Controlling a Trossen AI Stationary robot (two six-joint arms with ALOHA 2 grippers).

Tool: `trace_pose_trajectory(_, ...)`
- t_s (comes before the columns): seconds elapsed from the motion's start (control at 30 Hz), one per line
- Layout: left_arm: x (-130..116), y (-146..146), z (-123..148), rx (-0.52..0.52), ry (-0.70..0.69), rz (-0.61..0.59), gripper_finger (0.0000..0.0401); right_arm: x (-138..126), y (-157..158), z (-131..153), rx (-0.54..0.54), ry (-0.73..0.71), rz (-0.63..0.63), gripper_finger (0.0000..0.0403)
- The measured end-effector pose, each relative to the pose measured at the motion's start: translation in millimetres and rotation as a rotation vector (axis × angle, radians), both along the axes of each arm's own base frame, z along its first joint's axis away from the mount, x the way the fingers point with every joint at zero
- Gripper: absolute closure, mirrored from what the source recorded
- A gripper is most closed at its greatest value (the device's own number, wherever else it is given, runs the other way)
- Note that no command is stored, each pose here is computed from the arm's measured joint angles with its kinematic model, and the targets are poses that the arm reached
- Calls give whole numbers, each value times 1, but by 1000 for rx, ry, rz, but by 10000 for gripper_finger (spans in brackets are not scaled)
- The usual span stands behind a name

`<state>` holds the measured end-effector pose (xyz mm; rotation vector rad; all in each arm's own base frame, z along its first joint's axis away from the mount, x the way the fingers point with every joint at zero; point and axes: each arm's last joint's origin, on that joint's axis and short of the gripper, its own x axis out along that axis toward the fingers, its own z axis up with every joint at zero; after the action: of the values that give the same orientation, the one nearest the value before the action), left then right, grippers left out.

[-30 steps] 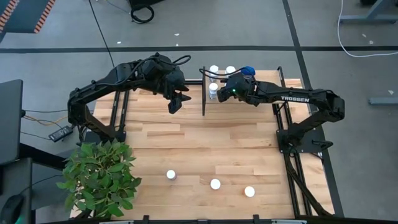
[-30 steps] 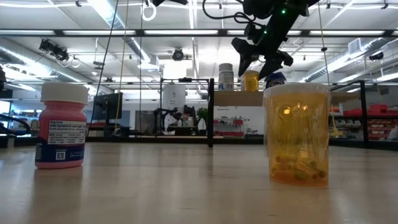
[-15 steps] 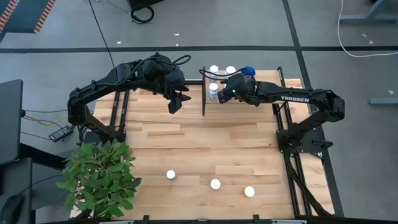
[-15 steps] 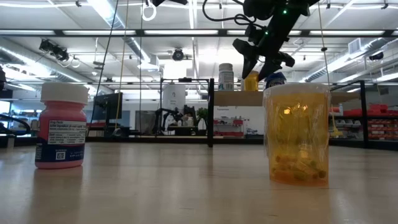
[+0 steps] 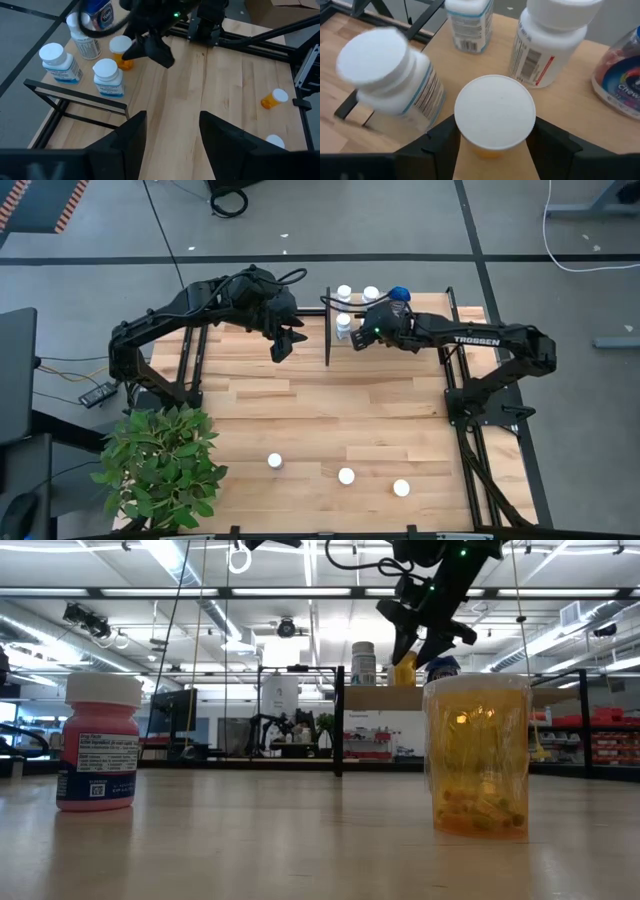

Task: Pick and place medicine bottles onto shelf by color
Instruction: Adjust the medicine bottles on the shelf

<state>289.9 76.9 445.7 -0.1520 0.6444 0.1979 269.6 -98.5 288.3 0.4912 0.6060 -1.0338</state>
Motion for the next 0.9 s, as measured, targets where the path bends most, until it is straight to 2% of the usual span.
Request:
trace_pose_trajectory(0.33,0,0,0,0,0,0,211,-6,16,2,-2,24,-19,187)
trace_pose_trajectory(0.53,0,0,0,-1,3,0,211,-7,14,3,-42,33,-54,188)
trace_pose_trajectory(0.9,-1,-1,-1,-4,14,-2,211,-11,1,3,-37,21,-114,187)
